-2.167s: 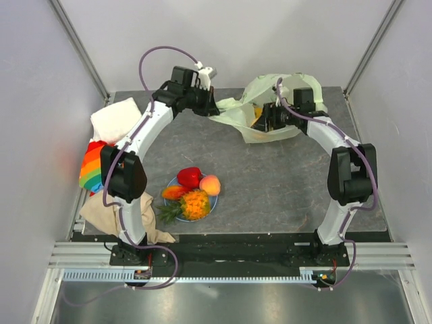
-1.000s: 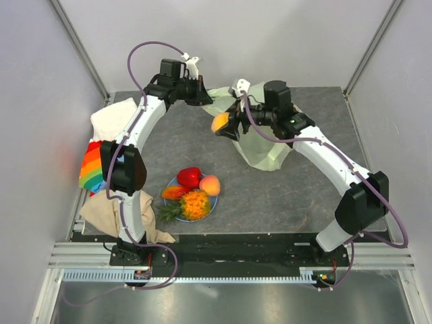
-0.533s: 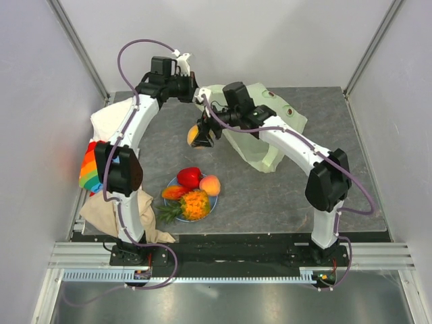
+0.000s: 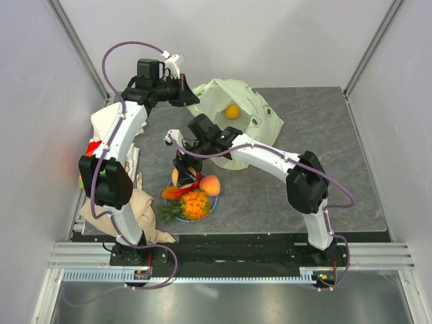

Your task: Take the fake fruits out of the plastic bag

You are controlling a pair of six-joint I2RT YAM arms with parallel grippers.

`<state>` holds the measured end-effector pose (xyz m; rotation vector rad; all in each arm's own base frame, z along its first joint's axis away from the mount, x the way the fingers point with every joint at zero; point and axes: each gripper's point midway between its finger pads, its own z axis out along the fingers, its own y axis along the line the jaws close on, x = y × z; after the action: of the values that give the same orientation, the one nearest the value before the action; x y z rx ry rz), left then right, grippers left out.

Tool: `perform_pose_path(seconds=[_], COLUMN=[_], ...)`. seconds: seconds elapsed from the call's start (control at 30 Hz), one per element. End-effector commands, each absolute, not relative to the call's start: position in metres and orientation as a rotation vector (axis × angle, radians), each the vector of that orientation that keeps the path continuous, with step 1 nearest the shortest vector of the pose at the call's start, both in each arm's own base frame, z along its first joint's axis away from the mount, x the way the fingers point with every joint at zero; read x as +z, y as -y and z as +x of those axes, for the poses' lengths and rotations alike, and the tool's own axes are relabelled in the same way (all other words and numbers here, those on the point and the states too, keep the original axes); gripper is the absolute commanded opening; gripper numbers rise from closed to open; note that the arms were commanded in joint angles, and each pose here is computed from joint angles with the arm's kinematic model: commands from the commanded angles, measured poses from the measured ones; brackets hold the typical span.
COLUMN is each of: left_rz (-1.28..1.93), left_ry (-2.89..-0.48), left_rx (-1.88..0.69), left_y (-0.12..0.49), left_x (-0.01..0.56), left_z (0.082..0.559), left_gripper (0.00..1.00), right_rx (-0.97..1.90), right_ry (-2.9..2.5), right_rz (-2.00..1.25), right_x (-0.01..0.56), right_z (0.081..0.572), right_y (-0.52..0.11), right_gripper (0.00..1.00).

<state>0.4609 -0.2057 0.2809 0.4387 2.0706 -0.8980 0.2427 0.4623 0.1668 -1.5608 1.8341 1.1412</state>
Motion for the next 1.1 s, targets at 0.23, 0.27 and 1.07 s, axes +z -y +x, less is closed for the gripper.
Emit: perform_pose_path(seconds=[0.23,0.27,1.07], left_rz=[0.489,0.490,0.503], left_ry=[-2.033,-2.035,-2.022], left_rx=[-0.871,-0.865,-0.873], left_y=[0.202,0.201,0.204], left_x=[0.290,0.289,0.294], left_z=[0.452,0.451,0.452], left_gripper=[0.02,0.02,0.02], right_rx=[1.154,1.157,1.126], right_ry=[-1.897,-1.897,-1.863], right_rz=[-1.586,-1.589,-1.538], right_x=[0.130,0.129,0.156], right_z=[0.246,0.246,0.253], right_y=[-0.471,-0.471,-0.475], right_gripper=[0.56,0.57,0.98])
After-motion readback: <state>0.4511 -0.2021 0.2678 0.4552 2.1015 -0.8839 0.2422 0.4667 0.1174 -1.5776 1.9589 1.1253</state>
